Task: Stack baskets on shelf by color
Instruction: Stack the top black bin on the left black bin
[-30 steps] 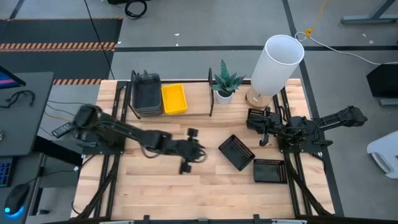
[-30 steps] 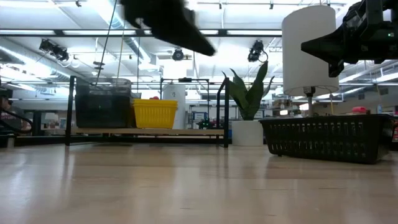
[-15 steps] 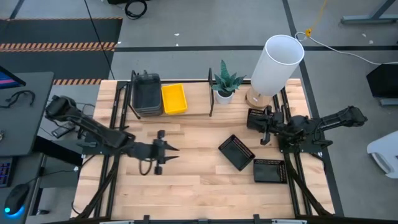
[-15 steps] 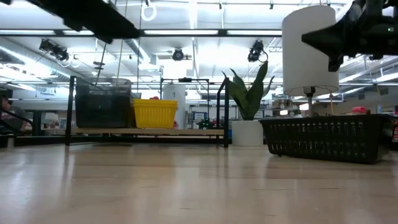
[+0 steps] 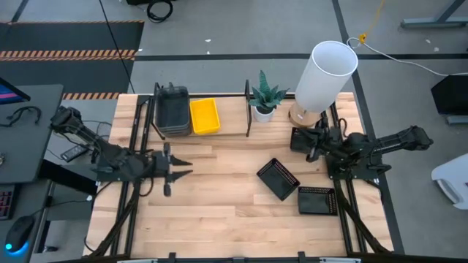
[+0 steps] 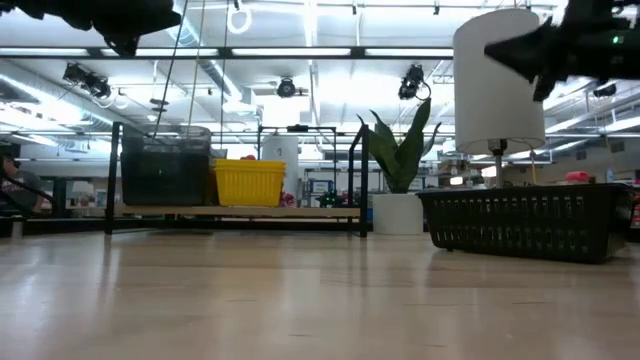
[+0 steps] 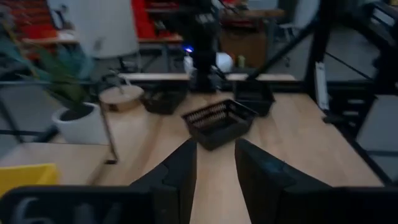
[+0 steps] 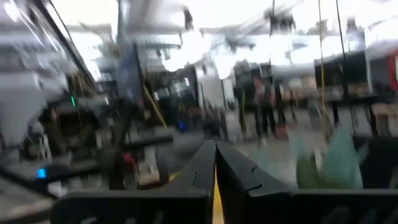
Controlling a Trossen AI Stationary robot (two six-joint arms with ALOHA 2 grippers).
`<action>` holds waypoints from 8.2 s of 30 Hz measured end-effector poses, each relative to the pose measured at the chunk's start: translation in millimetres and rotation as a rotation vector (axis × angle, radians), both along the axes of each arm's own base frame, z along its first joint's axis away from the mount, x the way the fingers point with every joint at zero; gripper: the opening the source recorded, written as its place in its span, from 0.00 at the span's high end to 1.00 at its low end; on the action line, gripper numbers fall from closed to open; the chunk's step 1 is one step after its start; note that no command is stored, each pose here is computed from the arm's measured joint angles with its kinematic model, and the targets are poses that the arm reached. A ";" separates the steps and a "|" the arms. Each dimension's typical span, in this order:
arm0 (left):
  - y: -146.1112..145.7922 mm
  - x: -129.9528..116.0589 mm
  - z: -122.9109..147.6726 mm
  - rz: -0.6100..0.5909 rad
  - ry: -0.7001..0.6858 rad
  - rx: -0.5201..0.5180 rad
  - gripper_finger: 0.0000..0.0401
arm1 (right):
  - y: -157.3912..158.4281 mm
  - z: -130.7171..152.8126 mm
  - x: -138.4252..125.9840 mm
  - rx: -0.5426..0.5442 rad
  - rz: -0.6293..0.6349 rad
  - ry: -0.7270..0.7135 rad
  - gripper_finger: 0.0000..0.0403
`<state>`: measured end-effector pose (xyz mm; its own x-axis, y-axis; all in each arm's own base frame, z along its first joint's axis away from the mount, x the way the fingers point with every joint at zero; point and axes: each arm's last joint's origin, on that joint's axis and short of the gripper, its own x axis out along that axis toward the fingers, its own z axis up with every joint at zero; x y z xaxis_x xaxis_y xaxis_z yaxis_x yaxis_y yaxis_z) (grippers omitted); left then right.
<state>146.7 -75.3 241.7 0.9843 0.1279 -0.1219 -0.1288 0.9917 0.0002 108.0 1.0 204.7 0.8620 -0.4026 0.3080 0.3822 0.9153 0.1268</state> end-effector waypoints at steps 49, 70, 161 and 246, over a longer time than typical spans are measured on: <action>50.3 -71.1 -35.1 0.102 -0.185 -0.090 0.71 | -2.5 2.3 72.9 0.444 -0.273 0.894 0.80; 50.3 -71.1 -34.6 0.101 -0.190 -0.095 0.71 | -56.6 -7.9 63.5 0.712 -0.436 0.923 0.61; 50.3 -71.2 -34.3 0.100 -0.191 -0.095 0.71 | -4.2 16.1 108.0 0.776 -0.172 1.201 0.99; 50.4 -71.2 -34.3 0.101 -0.191 -0.095 0.71 | 140.5 0.5 145.5 0.341 0.463 1.280 0.74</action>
<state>75.5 -24.9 207.4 0.9735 0.2234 0.0493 -0.2158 0.9682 -0.1267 253.5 141.5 205.3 0.5405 0.0967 -0.8358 0.0763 0.9837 0.1631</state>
